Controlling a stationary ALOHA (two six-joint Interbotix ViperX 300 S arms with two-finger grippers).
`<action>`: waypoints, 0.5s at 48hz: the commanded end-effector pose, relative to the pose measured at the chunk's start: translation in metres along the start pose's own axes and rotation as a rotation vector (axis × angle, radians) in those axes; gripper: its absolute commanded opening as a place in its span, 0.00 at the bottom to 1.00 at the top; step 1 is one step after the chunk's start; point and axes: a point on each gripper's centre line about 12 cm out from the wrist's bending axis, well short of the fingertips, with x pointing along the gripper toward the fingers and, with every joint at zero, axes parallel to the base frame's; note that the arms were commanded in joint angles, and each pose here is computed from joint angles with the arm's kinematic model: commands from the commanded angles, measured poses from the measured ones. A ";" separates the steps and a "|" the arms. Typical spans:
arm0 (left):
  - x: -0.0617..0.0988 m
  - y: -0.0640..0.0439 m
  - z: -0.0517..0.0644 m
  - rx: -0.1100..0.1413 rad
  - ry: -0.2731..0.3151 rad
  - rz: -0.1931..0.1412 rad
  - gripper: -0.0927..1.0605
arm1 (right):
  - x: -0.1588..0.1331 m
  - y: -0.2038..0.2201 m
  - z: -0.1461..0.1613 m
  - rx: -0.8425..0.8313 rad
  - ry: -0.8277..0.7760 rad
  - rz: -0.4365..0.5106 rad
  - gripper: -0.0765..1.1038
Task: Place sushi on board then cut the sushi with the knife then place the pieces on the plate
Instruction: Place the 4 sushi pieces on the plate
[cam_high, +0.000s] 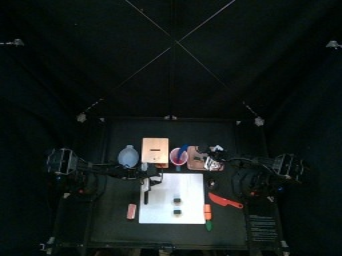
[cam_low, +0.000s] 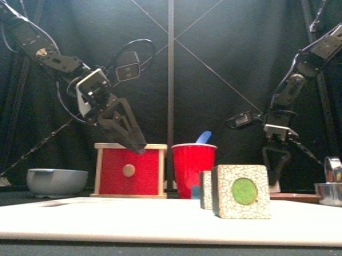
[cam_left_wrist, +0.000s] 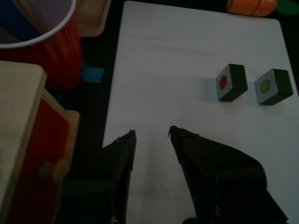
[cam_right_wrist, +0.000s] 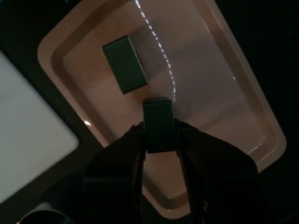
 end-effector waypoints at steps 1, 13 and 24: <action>-0.001 0.001 0.008 -0.003 -0.023 0.002 0.75 | 0.000 0.000 0.006 0.013 -0.027 0.008 0.64; -0.001 0.000 0.008 -0.002 -0.023 0.001 0.75 | -0.010 0.002 0.008 0.018 -0.030 0.011 0.78; -0.001 0.001 0.008 -0.003 -0.023 0.002 0.75 | -0.042 0.051 0.024 -0.088 -0.123 0.118 0.78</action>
